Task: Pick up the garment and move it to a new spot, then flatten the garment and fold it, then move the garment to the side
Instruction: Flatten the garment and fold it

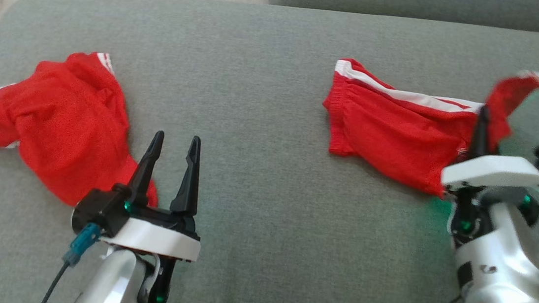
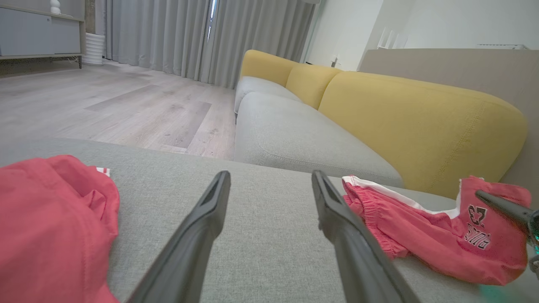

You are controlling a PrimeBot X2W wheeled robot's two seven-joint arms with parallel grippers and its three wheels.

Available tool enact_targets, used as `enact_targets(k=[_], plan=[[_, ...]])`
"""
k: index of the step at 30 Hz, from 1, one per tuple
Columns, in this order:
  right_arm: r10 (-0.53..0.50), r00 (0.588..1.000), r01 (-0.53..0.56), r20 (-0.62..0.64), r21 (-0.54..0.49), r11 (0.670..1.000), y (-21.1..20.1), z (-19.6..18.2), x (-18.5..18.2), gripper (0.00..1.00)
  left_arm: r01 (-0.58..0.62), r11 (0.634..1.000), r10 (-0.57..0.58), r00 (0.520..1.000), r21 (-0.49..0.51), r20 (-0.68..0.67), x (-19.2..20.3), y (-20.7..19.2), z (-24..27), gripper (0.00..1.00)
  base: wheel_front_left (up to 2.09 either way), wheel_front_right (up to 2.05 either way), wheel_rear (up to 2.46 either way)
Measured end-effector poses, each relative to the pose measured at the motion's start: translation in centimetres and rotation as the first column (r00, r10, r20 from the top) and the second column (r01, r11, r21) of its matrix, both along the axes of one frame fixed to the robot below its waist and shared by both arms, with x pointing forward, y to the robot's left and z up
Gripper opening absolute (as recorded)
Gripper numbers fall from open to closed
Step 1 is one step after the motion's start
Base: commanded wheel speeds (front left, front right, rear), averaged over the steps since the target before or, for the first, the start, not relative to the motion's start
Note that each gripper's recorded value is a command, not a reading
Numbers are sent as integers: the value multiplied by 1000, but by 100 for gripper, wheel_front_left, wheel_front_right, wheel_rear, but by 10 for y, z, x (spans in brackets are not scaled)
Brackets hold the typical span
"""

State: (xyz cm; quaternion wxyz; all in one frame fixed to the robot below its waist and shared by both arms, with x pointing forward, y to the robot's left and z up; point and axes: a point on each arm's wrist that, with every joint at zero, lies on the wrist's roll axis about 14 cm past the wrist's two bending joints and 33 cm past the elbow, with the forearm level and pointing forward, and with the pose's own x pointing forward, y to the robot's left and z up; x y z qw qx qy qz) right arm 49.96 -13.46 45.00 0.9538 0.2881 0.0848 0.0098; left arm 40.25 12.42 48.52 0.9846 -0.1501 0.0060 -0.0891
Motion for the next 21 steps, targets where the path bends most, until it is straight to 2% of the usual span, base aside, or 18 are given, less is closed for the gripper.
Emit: enact_targets(k=[4,10,21], plan=[[124,992,-123,34,-10,992,41,11,2,0,-15,1000,15,1000,6,-1,-4,5,0,100,0,0,0],[278,958,-276,74,-28,961,94,23,0,0,-53,999,53,999,14,-8,-11,18,-1,100,0,0,0],[406,912,-405,62,-40,914,141,18,-10,0,-113,994,113,993,16,-18,-22,37,-2,100,0,0,0]])
